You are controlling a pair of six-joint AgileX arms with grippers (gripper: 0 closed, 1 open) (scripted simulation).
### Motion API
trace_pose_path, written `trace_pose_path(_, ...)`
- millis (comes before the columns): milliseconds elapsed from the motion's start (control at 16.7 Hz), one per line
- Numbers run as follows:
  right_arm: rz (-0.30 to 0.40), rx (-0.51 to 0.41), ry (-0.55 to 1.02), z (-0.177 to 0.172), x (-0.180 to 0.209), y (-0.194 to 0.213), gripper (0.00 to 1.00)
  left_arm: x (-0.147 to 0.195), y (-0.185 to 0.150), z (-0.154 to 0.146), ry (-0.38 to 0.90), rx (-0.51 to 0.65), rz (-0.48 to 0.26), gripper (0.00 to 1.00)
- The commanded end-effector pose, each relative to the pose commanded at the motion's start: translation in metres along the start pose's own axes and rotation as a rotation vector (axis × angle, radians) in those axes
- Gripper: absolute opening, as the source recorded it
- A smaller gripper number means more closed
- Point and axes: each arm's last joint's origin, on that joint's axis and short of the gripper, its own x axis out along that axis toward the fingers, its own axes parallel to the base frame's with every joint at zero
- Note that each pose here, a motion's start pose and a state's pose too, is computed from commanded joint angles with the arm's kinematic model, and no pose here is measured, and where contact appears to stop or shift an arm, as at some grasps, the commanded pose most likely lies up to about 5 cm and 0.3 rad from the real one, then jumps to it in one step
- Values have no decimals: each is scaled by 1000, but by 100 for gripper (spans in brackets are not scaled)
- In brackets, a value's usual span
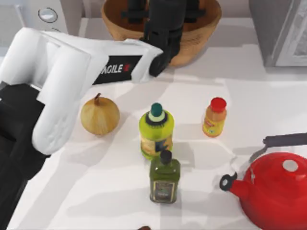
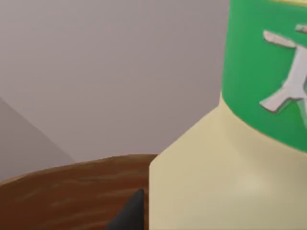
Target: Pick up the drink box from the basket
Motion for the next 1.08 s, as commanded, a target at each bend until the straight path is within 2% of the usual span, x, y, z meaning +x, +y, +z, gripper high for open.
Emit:
trace_pose_path(420,0,0,0,0,0,0,100,0,0,0,0,0,0,2)
trace_pose_path(1080,0,0,0,0,0,0,100,-1,-3,7,-5,0,-4,0)
